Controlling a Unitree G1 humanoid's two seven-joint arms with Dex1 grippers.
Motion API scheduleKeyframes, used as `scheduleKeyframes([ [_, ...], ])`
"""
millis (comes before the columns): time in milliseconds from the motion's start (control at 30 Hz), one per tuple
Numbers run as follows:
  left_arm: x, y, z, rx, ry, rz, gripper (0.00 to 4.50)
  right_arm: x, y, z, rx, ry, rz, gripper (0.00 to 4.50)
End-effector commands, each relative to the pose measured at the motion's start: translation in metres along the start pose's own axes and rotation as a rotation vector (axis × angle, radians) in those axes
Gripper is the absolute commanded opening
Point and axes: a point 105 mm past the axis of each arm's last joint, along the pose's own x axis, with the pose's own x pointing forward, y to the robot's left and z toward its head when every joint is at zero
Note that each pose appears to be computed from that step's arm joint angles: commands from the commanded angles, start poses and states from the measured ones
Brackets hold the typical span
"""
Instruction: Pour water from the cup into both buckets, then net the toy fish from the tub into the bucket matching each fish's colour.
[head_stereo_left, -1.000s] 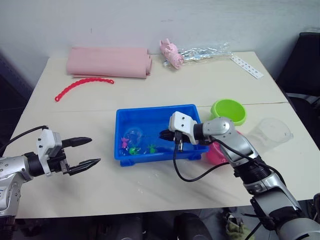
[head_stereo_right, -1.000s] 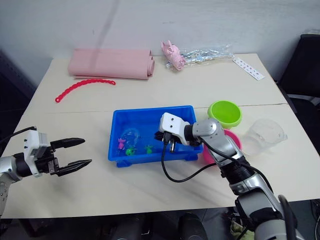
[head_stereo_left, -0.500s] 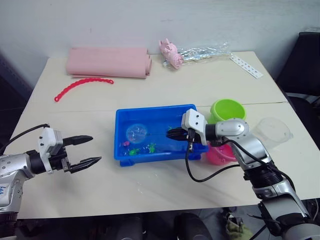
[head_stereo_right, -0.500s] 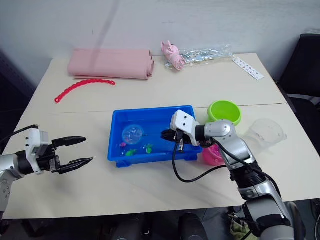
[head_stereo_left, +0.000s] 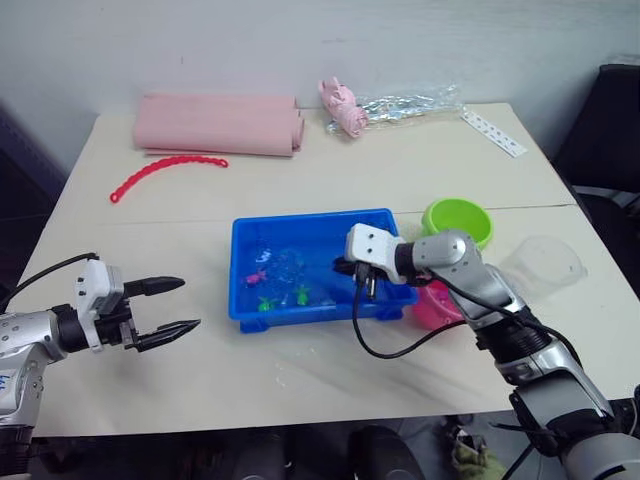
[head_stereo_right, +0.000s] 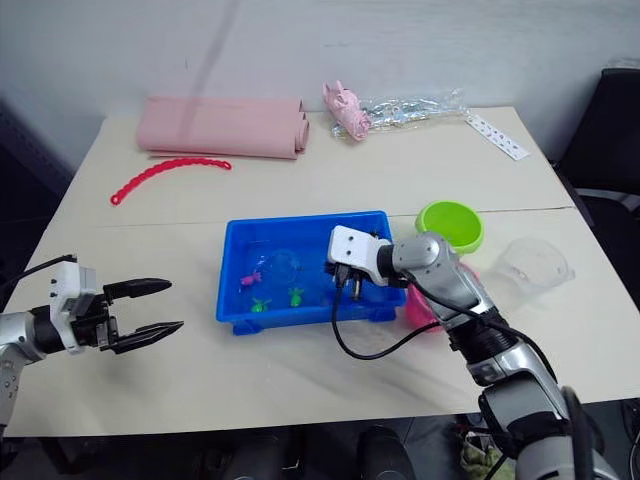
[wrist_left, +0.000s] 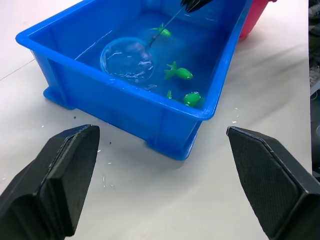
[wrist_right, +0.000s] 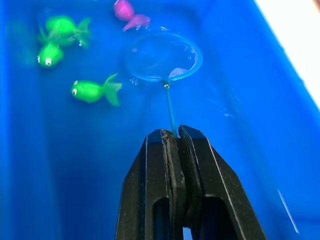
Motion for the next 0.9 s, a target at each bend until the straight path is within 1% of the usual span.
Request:
scheduleKeyframes([
  [33,-0.008,0.001,0.007,0.035,0.001,0.015,4.45,0.006,-0.002,0.011,-0.09,0.035,0.012,0.0],
  [200,-0.009,0.001,0.006,0.032,0.002,0.021,4.45,0.015,0.005,0.025,-0.095,0.001,0.055,0.0],
  [400,-0.01,0.0,0.005,0.03,-0.001,0.028,4.45,0.02,0.009,0.042,-0.043,-0.097,0.059,0.0],
  [700,-0.01,-0.001,0.004,0.021,-0.004,0.036,4.45,0.011,0.005,0.045,0.011,-0.172,0.024,0.0],
  [900,-0.01,0.0,0.003,0.018,-0.003,0.038,4.45,0.0,0.002,0.038,0.052,-0.172,0.017,0.0],
])
